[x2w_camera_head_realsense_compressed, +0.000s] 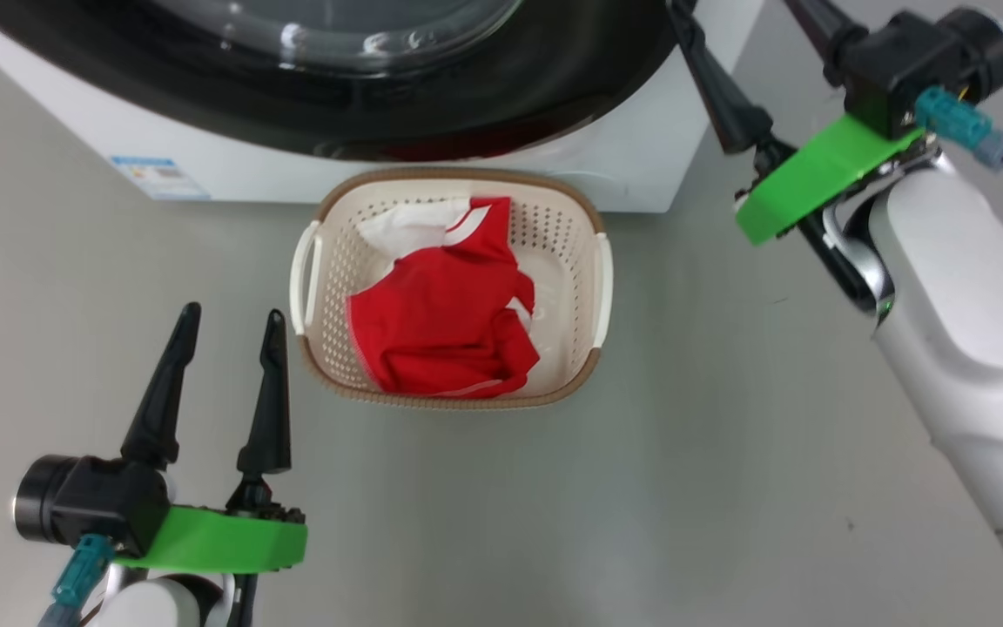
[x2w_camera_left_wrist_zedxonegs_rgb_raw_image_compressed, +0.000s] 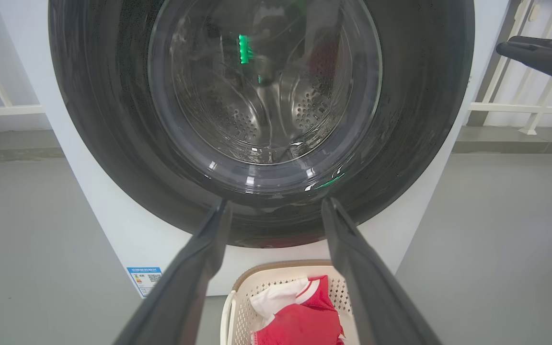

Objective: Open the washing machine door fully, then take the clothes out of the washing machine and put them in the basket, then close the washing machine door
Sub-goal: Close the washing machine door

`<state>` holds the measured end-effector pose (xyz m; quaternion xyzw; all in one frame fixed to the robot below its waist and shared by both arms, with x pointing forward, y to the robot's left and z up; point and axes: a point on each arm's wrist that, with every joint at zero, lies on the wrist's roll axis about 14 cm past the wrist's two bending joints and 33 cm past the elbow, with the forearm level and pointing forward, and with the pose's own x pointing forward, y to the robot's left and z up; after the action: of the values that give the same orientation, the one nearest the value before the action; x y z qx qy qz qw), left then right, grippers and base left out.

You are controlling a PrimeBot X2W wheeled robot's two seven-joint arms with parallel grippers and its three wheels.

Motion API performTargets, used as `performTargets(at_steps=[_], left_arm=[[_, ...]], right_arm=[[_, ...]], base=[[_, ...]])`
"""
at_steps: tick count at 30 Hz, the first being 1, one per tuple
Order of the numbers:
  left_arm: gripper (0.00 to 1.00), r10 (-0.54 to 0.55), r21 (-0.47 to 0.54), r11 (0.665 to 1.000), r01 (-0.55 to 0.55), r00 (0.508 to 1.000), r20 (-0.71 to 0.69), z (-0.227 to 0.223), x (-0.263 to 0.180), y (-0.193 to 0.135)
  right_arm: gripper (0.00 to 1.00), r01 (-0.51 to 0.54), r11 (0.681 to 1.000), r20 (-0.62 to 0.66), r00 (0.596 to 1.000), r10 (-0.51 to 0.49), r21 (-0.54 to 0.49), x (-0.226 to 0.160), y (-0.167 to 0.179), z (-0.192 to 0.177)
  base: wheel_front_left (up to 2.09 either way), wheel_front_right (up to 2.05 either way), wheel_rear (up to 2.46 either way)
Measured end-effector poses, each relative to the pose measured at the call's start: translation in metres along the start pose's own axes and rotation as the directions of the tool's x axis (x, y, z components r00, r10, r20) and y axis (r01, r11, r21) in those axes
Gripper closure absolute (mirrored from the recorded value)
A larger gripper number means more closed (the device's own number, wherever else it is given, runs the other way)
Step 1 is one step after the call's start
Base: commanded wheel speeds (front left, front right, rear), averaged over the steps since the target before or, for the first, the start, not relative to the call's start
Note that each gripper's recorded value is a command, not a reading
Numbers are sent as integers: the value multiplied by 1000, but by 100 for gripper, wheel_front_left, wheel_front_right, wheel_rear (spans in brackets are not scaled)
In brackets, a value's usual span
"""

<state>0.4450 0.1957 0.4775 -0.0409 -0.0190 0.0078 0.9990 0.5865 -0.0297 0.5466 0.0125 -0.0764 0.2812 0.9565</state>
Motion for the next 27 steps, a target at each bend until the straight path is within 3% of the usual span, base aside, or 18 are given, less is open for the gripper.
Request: performTargets(at_steps=[12,27], left_arm=[[0,-51,-36,998,53,997,53,22,-9,-22],[0,-84,-53,995,88,993,85,40,-42,-34]], right_arm=[[0,200,980,-8,980,-200,16,-87,-31,10],[0,358,933,23,933,-359,27,-184,-31,29]], base=[[0,0,0],[0,0,0]])
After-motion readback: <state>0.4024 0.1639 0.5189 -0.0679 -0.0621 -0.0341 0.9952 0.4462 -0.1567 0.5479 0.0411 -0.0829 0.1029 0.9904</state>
